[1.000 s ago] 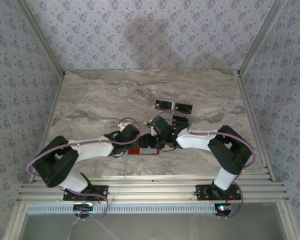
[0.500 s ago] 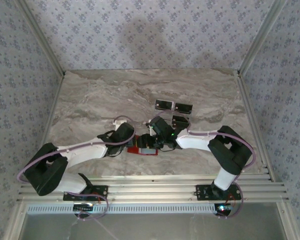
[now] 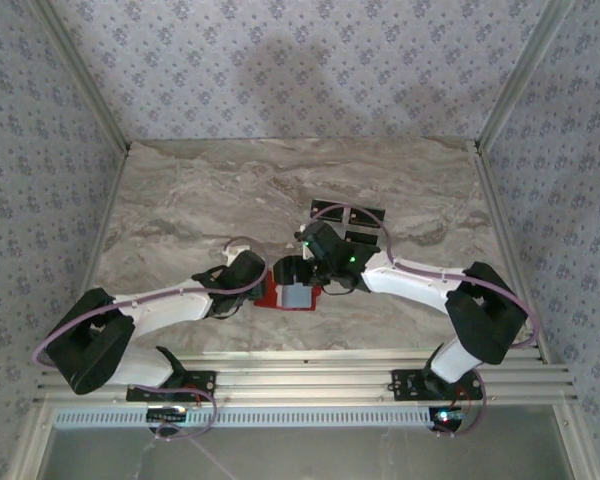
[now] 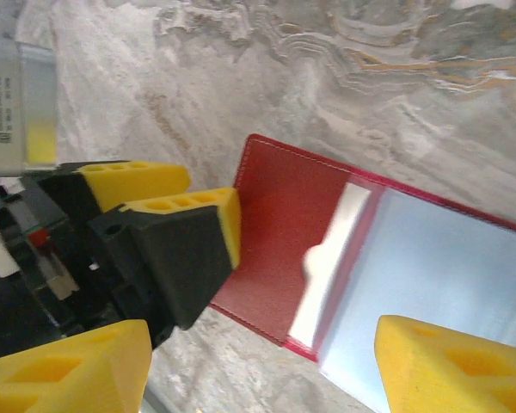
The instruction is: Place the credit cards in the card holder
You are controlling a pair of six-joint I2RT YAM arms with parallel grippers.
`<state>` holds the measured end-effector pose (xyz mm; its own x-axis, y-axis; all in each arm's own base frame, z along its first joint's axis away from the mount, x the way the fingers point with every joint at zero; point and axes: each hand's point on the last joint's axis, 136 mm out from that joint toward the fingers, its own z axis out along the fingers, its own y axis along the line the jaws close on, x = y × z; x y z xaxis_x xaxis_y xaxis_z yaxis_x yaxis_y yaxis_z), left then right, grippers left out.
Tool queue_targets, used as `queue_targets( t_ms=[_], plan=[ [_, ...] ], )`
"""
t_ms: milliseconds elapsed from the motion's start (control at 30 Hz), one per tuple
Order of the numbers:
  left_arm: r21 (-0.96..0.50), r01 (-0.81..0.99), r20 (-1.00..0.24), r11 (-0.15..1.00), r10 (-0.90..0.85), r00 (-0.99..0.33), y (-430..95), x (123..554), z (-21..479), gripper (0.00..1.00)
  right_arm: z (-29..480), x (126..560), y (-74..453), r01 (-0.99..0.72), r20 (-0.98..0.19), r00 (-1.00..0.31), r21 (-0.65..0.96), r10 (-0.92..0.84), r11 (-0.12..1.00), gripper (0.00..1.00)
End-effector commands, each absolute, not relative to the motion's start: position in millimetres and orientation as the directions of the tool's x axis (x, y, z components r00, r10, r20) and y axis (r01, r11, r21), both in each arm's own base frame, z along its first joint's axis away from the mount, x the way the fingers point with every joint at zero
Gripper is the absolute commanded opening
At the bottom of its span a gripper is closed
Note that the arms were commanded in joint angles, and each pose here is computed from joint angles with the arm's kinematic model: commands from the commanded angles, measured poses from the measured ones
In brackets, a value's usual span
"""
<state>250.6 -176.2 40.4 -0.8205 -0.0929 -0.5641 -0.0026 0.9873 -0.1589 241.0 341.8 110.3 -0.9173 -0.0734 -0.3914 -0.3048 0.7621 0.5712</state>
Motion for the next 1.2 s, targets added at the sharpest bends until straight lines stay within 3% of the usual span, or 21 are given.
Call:
queue_targets(
  t_ms=[0, 600, 1167],
  plan=[
    [-0.163, -0.013, -0.543, 0.987, -0.101, -0.833, -175, 247, 34, 0.52, 92, 239, 330, -0.306, -0.376, -0.918, 0.467, -0.127, 0.83, 0.72],
    [-0.179, -0.017, -0.539, 0.984, -0.113, -0.835, -176, 246, 31, 0.51, 51, 238, 333, -0.284, -0.313, -0.937, 0.422, -0.156, 0.861, 0.72],
    [-0.204, -0.025, -0.523, 0.979, -0.131, -0.842, -177, 241, 21, 0.51, 58, 239, 367, -0.259, -0.276, -0.955, 0.61, -0.106, 0.749, 0.72]
  ],
)
